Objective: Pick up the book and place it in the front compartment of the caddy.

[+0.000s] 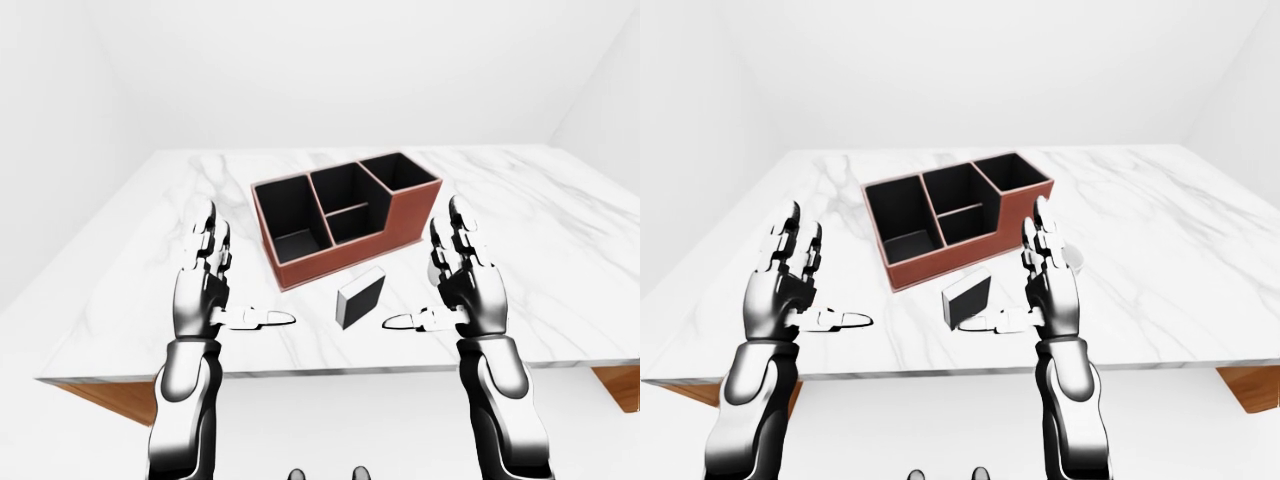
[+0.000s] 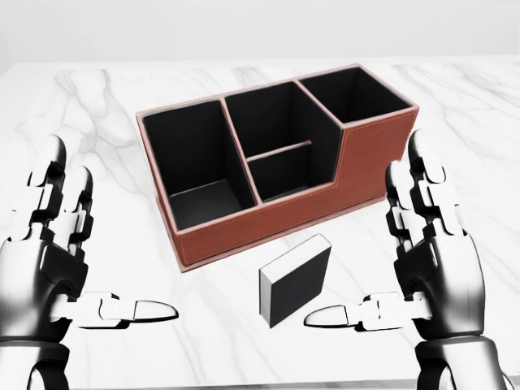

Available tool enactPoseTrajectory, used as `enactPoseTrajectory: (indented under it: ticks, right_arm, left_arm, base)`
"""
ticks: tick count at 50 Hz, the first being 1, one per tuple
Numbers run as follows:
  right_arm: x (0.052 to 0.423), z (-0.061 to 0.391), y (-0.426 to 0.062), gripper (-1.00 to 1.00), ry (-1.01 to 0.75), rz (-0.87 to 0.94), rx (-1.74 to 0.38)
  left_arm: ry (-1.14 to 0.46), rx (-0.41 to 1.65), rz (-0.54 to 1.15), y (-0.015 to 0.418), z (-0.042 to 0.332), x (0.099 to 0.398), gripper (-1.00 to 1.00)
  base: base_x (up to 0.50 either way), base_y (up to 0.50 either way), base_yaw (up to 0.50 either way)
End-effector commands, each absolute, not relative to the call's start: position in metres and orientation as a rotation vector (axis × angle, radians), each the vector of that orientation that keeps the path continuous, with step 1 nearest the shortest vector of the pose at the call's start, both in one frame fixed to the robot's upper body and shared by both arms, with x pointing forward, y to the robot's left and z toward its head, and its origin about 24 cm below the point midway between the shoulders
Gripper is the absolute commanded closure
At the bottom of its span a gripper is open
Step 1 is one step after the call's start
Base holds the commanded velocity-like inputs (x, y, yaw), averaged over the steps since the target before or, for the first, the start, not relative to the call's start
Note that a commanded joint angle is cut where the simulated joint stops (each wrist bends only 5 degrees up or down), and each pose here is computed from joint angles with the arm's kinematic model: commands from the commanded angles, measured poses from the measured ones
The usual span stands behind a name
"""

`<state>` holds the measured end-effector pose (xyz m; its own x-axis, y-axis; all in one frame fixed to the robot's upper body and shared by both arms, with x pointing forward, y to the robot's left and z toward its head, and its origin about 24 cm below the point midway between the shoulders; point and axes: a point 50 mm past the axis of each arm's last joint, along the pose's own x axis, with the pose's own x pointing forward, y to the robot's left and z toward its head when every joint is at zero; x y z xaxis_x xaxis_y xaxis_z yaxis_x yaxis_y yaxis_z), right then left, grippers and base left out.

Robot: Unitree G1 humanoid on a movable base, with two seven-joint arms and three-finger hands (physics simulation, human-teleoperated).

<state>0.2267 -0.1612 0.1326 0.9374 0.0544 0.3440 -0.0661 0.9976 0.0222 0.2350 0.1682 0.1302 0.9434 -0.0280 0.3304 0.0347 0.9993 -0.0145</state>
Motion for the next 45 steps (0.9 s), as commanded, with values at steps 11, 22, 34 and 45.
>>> enactPoseTrajectory:
  ticks: [11, 22, 34, 45]
  right_arm:
    - [0.2267, 0.1324, -0.1612, -1.0, -0.349, 0.059, 0.031]
    - [0.2296, 0.1275, -0.1602, -1.0, -0.325, 0.057, 0.008]
    - [0.2282, 0.1302, -0.1627, -1.0, -0.342, 0.064, 0.061]
    - [0.2312, 0.1248, -0.1619, -1.0, -0.314, 0.044, 0.03]
  left_arm:
    - [-0.346, -0.019, -0.034, 0.1676, 0.1322, 0.2335, -1.0]
    - [-0.343, -0.021, -0.034, 0.1681, 0.1316, 0.2342, -1.0]
    - [-0.344, -0.021, -0.034, 0.1681, 0.1319, 0.2344, -1.0]
    - [-0.341, -0.021, -0.035, 0.1676, 0.1311, 0.2346, -1.0]
  base:
    - [0.5, 0.0, 0.0]
    - [0.19, 0.0, 0.0]
    - [0.14, 0.0, 0.0]
    - [0.4, 0.0, 0.0]
